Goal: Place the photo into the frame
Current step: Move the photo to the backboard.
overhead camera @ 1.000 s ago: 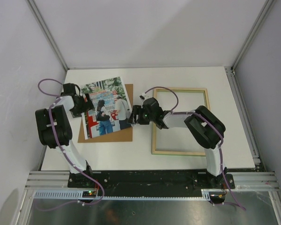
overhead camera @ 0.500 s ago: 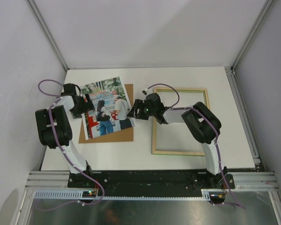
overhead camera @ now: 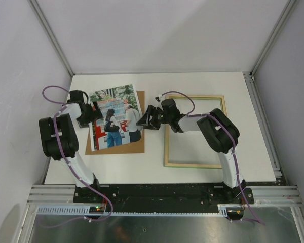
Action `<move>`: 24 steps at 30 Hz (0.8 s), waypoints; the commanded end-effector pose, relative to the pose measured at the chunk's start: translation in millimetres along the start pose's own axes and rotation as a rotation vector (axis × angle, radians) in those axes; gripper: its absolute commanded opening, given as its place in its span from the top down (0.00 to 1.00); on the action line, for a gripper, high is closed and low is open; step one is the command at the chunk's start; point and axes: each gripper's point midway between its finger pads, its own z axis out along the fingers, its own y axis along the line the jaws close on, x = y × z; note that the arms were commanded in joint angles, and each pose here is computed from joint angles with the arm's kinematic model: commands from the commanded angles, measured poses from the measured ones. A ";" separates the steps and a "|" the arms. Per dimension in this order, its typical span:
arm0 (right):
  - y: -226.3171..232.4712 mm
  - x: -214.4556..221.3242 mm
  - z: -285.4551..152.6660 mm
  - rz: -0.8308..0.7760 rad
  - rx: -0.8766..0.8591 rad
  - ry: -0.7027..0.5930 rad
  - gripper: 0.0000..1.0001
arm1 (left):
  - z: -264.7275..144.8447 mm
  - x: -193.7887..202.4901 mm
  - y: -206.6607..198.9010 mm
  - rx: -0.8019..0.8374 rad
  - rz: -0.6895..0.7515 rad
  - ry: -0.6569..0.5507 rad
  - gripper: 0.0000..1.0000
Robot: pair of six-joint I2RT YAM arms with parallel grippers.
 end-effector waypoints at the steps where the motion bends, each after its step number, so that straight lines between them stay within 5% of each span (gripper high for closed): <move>1: 27.6 11.9 3.7 0.029 -0.130 0.062 0.35 | -0.6 17.4 -16.0 0.052 -0.013 0.051 0.09; 24: -33.5 41.4 -3.5 0.096 0.128 0.116 0.40 | 5.1 23.4 -16.1 0.055 -0.022 0.075 0.09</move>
